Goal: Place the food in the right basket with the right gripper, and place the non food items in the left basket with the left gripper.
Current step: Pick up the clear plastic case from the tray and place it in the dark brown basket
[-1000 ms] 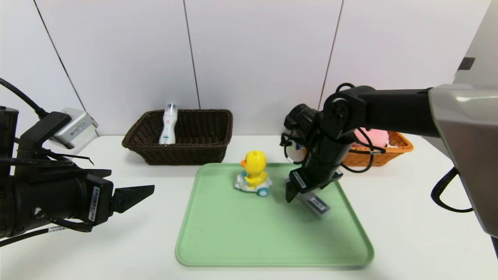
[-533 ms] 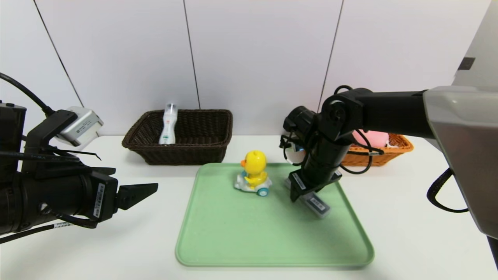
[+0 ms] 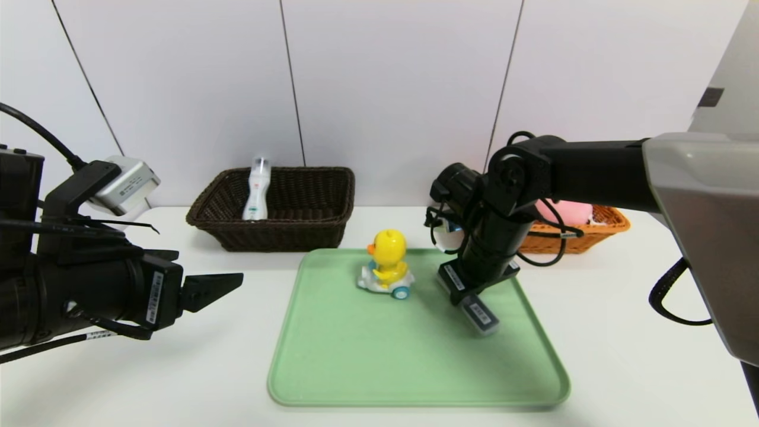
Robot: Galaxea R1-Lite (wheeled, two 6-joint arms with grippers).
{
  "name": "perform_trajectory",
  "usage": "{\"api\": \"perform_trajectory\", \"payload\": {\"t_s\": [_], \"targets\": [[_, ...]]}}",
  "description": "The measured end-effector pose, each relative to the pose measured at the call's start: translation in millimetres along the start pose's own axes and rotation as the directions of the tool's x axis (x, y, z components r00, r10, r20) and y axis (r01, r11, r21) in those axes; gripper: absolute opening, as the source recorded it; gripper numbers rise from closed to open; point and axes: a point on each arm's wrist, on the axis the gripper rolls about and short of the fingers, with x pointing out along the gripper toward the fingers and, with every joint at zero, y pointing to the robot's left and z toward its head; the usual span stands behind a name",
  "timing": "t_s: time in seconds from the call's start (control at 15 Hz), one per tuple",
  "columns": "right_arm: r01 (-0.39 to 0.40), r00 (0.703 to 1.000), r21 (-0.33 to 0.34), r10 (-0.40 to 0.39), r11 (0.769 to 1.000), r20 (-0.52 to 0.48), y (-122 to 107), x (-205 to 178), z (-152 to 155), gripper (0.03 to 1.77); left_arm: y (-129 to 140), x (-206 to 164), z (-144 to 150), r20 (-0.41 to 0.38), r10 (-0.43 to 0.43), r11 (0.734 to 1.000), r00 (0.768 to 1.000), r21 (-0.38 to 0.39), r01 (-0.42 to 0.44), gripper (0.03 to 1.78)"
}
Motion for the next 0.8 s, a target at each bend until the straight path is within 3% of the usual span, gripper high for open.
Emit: {"api": "perform_trajectory", "payload": {"t_s": [0.27, 0.6, 0.8], "targets": [[-0.003, 1.0, -0.004, 0.003, 1.0, 0.017, 1, -6, -1, 0.54, 0, 1, 1, -0.001, 0.0, 1.0, 1.0, 0.0, 0.0, 1.69], [-0.044, 0.991, -0.025, 0.047, 0.999, 0.129, 14, -46, -7, 0.54, 0, 3, 1, -0.008, 0.003, 1.0, 1.0, -0.001, -0.003, 1.69], [-0.136, 0.946, -0.002, 0.13, 0.991, 0.297, 23, -75, -3, 0.54, 0, 4, 1, -0.011, 0.003, 1.0, 1.0, 0.0, -0.003, 1.69]]}}
